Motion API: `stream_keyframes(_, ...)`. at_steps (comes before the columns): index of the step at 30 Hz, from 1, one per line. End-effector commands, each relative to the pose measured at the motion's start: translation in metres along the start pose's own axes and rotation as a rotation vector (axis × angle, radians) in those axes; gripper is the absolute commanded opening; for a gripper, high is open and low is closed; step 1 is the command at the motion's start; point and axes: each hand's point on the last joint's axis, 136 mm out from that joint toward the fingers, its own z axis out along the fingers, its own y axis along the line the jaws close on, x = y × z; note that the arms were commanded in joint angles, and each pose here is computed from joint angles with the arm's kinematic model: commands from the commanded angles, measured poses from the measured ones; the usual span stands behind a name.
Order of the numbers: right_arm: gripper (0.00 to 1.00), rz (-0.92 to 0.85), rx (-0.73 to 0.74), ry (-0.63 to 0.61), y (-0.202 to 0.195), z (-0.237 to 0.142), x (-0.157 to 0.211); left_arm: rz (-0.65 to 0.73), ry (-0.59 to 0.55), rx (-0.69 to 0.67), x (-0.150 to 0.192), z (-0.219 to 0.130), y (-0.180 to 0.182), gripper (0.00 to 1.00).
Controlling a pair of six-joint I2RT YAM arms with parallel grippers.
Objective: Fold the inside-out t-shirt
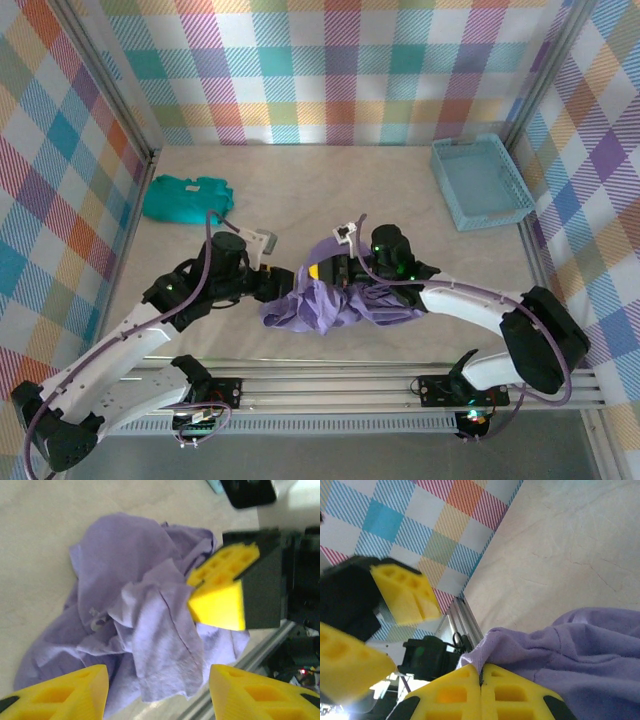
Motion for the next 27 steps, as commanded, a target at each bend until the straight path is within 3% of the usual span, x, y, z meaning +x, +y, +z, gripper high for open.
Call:
stream_keyframes(1, 0.0, 0.0, -0.021, -0.036, 0.016, 0.004, -0.016, -0.049, 0.043, 0.075, 0.008, 0.015, -0.014, 0.57)
stream_keyframes(5, 0.0, -0.001, -0.009, -0.039, 0.014, 0.003, -0.015, -0.092, 0.059, 0.069, 0.007, 0.03, -0.013, 0.56)
stream_keyframes(7, 0.0, -0.003, -0.01, -0.036, 0.014, 0.003, -0.014, -0.089, 0.055, 0.048, 0.004, 0.036, -0.01, 0.5)
stream_keyframes(12, 0.0, -0.044, 0.055, -0.018, 0.007, -0.005, -0.007, -0.075, 0.062, 0.056, -0.004, 0.038, -0.015, 0.1)
stream_keyframes(14, 0.06, -0.099, 0.136, -0.009, -0.001, -0.013, -0.004, -0.071, 0.064, 0.076, -0.005, 0.032, -0.019, 0.01)
stream_keyframes(18, 0.25, -0.241, 0.299, 0.023, -0.014, -0.037, 0.004, -0.102, 0.123, 0.188, -0.001, 0.008, -0.033, 0.0)
stream_keyframes(27, 0.44, -0.502, 0.278, 0.127, 0.017, -0.062, 0.044, -0.24, 0.212, 0.395, 0.003, -0.011, -0.061, 0.0)
